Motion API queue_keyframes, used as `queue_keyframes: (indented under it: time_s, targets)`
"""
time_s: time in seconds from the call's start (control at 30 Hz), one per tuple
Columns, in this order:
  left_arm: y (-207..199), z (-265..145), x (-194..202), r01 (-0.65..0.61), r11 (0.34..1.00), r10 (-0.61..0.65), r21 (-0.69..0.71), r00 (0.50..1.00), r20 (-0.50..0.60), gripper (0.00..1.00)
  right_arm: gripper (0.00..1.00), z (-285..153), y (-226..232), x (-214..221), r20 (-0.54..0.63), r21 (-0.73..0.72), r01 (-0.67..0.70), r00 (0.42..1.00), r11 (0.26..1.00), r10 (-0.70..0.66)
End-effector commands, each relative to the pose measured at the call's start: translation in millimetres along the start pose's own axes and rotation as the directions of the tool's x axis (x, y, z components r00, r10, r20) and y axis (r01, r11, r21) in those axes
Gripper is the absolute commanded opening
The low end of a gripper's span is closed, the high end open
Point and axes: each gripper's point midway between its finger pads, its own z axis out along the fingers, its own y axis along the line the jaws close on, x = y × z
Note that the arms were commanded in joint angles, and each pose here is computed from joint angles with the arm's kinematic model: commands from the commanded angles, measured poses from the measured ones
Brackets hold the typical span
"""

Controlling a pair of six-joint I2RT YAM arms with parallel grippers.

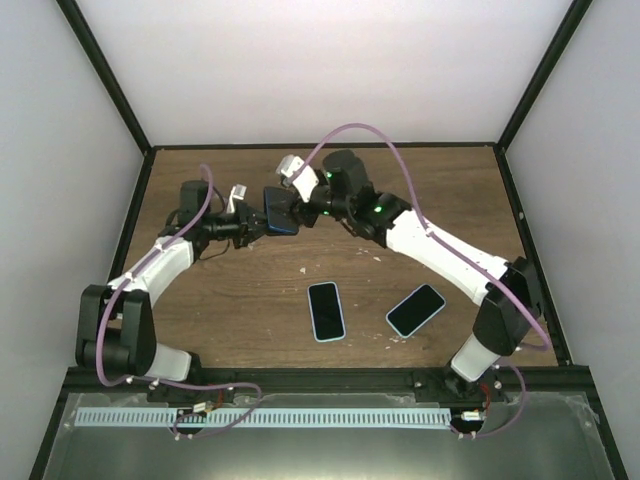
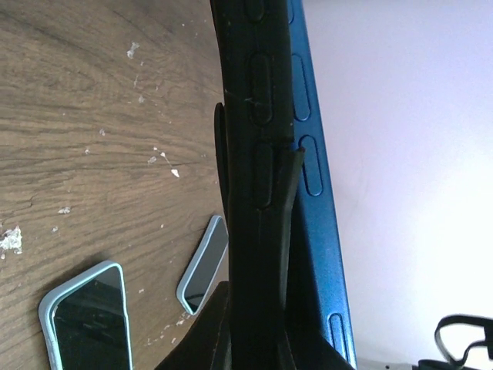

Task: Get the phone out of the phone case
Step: Remove the phone case from the phone.

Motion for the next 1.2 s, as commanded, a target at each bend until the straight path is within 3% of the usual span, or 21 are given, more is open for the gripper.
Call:
queue_keyframes:
  time_s: [0.0, 0.7, 1.17]
  targets:
    - [-18.7, -2.1, -6.9, -0.01, 0.999, 0.011, 0.052, 1.0, -0.008, 0.0, 0.65, 14.8, 3.5, 7.4, -0.061, 0.078, 0.127, 0.991, 0.989, -0.123]
    - [-10.5, 1.1, -9.1, 0.026, 0.999, -0.025, 0.045, 1.0, -0.016, 0.0, 0.63, 38.1, 26.3, 63.2, -0.161, 0.021, 0.168, 0.973, 0.986, -0.162]
    - [-13.7, 0.5, -4.3, 0.033, 0.997, -0.03, 0.07, 0.999, -0.037, 0.0, 0.54, 51.1, -15.4, 97.1, -0.281, 0.237, 0.312, 0.929, 0.92, -0.242]
